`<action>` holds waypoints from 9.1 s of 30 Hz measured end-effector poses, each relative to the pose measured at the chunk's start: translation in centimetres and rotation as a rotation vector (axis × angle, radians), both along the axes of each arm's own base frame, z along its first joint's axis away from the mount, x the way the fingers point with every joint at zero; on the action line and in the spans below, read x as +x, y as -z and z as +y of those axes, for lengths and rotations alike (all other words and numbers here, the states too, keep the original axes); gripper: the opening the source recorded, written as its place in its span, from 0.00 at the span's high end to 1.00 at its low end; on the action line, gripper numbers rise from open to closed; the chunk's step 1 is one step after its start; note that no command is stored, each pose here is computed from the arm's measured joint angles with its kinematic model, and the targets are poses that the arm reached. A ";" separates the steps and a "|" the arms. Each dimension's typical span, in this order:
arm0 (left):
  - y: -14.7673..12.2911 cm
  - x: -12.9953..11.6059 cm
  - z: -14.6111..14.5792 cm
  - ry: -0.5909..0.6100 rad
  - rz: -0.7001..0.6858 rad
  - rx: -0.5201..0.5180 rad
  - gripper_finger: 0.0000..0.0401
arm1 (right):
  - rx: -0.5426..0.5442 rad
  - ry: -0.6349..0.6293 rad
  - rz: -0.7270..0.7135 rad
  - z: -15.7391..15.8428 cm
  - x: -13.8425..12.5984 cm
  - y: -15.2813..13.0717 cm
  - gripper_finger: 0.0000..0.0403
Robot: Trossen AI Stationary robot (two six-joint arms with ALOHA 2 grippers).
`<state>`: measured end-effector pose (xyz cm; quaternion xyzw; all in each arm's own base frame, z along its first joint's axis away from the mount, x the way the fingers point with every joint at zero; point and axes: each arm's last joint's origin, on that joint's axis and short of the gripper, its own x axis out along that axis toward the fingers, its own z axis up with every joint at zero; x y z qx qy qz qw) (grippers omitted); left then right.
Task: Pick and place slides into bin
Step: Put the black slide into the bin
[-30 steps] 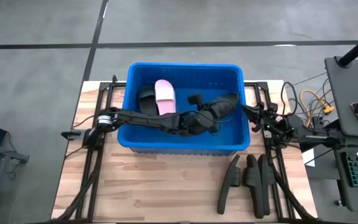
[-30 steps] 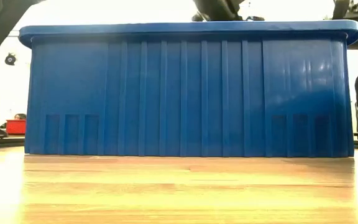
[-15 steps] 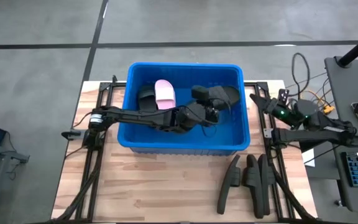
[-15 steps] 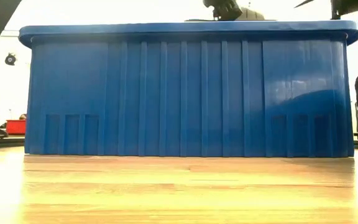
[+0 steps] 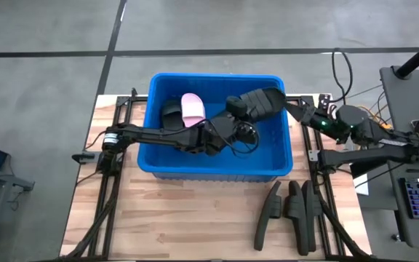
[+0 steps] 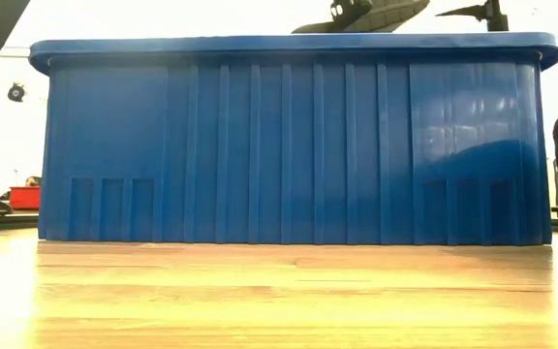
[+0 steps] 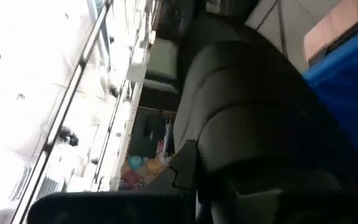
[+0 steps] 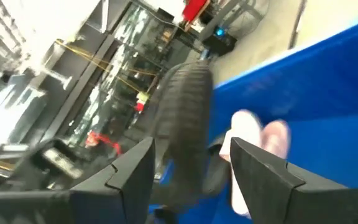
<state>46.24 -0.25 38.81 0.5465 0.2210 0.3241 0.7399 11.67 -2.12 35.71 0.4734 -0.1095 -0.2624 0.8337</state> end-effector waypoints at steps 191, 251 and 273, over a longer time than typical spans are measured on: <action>-4.7 -7.1 2.4 -0.029 -0.388 -0.494 1.00 | -0.701 -0.447 0.361 -2.0 7.4 -2.0 0.48; -7.4 -14.7 0.5 0.470 -0.010 -0.836 0.48 | -0.030 -1.175 0.052 -16.6 11.6 1.4 0.98; -2.2 -8.6 2.2 0.234 0.156 -0.564 0.48 | 0.006 -1.338 -0.024 -15.9 11.2 0.8 0.98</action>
